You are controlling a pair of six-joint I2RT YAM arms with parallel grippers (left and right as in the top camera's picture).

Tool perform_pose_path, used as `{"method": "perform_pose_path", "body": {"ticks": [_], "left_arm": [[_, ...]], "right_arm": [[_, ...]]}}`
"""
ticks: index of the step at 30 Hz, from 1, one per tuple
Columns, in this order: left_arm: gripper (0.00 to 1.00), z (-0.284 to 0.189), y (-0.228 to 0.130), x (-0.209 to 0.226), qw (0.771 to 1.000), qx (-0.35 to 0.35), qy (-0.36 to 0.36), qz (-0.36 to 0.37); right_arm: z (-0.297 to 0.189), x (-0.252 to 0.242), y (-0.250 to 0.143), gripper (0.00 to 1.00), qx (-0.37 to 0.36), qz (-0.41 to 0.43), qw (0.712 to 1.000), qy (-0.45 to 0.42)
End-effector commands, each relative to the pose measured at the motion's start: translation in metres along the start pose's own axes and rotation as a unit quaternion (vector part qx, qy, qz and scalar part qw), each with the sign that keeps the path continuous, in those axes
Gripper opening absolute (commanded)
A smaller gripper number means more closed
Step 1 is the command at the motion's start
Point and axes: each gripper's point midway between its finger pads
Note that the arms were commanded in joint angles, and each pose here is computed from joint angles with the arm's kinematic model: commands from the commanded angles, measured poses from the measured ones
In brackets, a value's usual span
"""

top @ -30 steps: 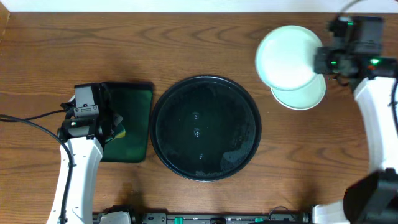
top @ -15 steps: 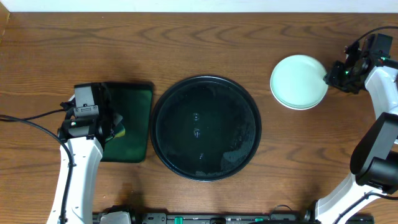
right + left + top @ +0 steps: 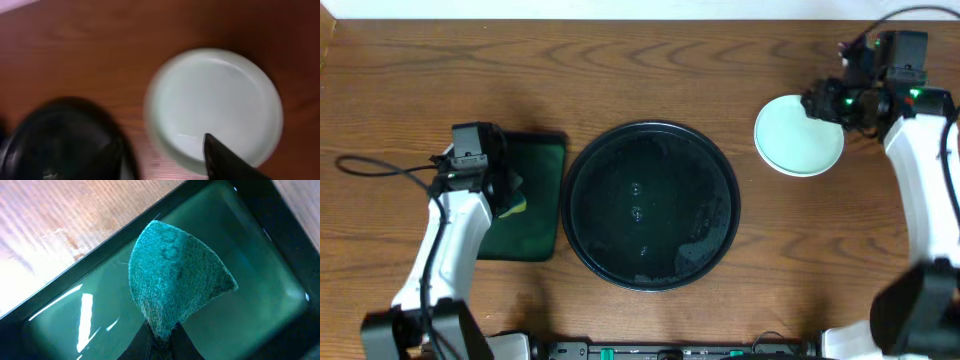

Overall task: Clean dirty plates on tray and stack at the side
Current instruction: 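Release the sponge into the water tray and withdraw both grippers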

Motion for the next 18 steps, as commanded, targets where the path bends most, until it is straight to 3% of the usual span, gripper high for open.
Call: {"method": "perform_pose_path", "body": {"ticks": [1, 2, 4, 6, 7, 12, 18], "left_arm": [[0.08, 0.014, -0.004, 0.000, 1.000, 0.013, 0.007, 0.009], [0.08, 0.017, -0.006, -0.002, 1.000, 0.020, 0.003, 0.010], [0.26, 0.023, -0.013, -0.007, 0.999, 0.037, -0.009, 0.011], [0.69, 0.027, -0.016, -0.008, 0.999, 0.046, -0.011, 0.011], [0.78, 0.028, -0.016, -0.008, 0.999, 0.046, -0.010, 0.012], [0.79, 0.014, -0.008, -0.011, 0.999, 0.033, -0.019, 0.011], [0.79, -0.046, 0.009, -0.009, 0.998, -0.025, -0.057, 0.001]], "right_arm": [[-0.029, 0.039, 0.000, 0.55, -0.029, -0.038, 0.998, 0.028], [-0.035, 0.047, -0.001, 0.57, -0.033, -0.046, 0.998, 0.035], [-0.046, 0.067, -0.006, 0.61, -0.040, -0.066, 0.996, 0.052], [-0.054, 0.082, -0.012, 0.63, -0.042, -0.081, 0.994, 0.064], [-0.057, 0.089, -0.015, 0.64, -0.042, -0.089, 0.993, 0.070], [-0.068, 0.106, -0.026, 0.65, -0.039, -0.106, 0.990, 0.085], [-0.094, 0.107, -0.039, 0.64, -0.038, -0.109, 0.989, 0.087]]}}
Point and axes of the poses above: each gripper's point midway between its finger pads, its own z axis out along the fingers, its own x axis along the line the jaws close on, y = z × x, and after that the axes turned 7 degrees about z, right-handed
